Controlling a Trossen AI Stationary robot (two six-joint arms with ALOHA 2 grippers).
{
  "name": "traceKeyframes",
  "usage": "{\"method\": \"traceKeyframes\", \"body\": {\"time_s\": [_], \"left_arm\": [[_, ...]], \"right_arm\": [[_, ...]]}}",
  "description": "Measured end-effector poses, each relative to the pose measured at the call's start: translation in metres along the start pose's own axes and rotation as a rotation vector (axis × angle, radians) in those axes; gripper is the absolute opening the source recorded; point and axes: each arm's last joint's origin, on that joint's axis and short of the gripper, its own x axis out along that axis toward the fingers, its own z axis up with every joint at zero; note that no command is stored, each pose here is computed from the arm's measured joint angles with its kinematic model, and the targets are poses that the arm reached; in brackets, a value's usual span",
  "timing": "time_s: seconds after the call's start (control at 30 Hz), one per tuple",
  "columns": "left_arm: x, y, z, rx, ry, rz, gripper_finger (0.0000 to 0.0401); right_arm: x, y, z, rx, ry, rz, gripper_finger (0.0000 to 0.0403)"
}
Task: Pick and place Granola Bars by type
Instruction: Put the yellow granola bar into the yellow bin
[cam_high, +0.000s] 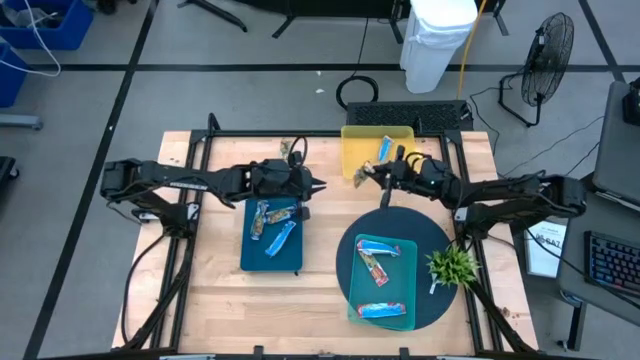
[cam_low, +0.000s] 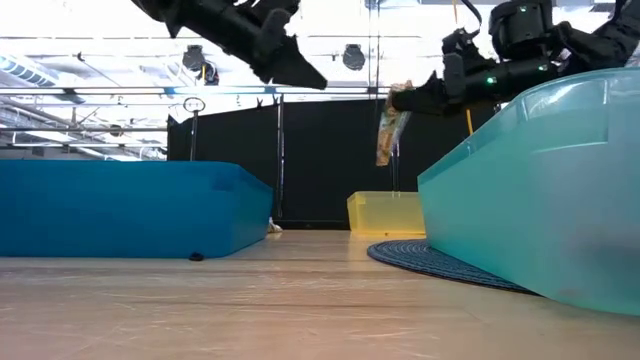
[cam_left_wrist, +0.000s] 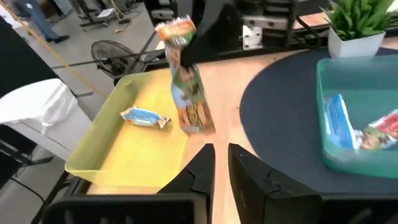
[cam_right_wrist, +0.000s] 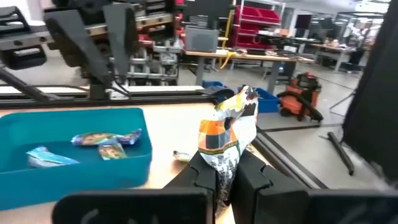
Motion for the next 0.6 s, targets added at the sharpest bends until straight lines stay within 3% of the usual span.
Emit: {"method": "traceKeyframes", "body": {"time_s": [0.23, 0.6], "left_arm": [[-0.014, 0.002, -0.034, -0.053, -0.034, 0.017, 0.0072], [-0.066, 0.001, -0.076, -0.112, -0.244, 0.055, 0.0065]], "right_arm": [[-0.021, -0.019, -0.009, 0.059, -0.01, -0.097, 0.0009], [-0.038, -0.034, -0.009, 0.084, -0.057, -0.188, 0.0009]]}}
